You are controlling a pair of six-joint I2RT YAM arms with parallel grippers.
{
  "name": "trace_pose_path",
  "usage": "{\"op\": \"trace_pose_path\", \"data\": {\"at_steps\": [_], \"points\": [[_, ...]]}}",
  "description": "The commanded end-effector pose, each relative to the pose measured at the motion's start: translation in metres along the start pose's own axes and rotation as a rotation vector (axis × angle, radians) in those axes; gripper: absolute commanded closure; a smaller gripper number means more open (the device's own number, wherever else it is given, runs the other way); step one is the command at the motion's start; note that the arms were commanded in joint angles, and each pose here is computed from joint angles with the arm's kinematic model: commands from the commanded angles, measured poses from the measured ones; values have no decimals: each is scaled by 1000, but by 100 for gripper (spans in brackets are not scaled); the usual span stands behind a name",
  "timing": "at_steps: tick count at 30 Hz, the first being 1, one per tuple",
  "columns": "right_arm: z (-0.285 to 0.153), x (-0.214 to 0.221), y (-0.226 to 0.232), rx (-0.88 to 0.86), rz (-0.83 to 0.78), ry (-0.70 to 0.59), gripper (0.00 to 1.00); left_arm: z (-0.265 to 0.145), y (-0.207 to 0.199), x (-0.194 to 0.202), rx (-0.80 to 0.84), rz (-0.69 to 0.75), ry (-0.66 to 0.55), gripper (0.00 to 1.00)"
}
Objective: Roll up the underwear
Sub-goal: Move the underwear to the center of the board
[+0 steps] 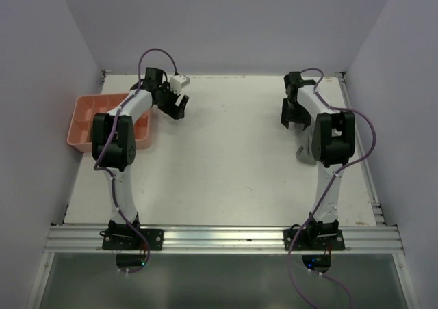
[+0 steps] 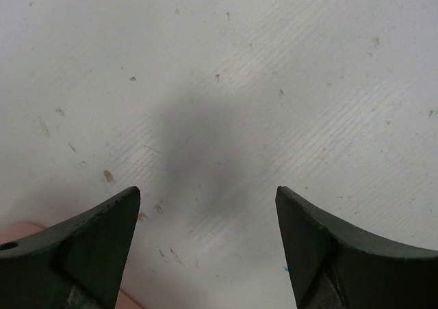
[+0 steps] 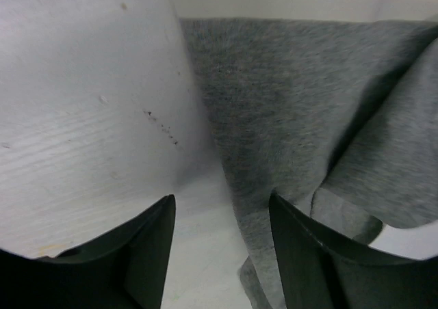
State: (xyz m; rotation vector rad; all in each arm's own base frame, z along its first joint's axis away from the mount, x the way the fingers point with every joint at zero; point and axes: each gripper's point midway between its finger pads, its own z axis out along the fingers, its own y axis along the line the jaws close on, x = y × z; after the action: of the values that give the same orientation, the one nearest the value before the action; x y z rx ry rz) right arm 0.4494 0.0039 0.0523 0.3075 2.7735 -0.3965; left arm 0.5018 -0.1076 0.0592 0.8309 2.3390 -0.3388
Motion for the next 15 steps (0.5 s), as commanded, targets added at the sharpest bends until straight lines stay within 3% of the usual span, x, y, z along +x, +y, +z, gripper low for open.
{"op": "trace_pose_path", "data": {"at_steps": [1,2,3,5,6,7,14,15], "points": [[8,32,17,-82,-10,102,41,-10,-6,-25,46,27,-73,16],[12,42,21,-99,0,127,49,-11,-7,-26,52,26,-76,16],[9,41,30,-141,11,109,66,-11,-10,-25,64,21,-75,16],[6,60,52,-240,28,146,80,-14,-13,-26,76,21,-83,16],[-3,59,73,-299,18,112,95,-16,-17,-25,90,26,-85,16],[-8,66,87,-340,22,116,99,-17,-18,-25,95,27,-86,16],[-93,132,234,-731,-144,126,100,-27,-46,-13,215,59,-83,17],[-114,135,257,-817,-177,88,93,-30,-58,-9,276,43,-76,17]]}}
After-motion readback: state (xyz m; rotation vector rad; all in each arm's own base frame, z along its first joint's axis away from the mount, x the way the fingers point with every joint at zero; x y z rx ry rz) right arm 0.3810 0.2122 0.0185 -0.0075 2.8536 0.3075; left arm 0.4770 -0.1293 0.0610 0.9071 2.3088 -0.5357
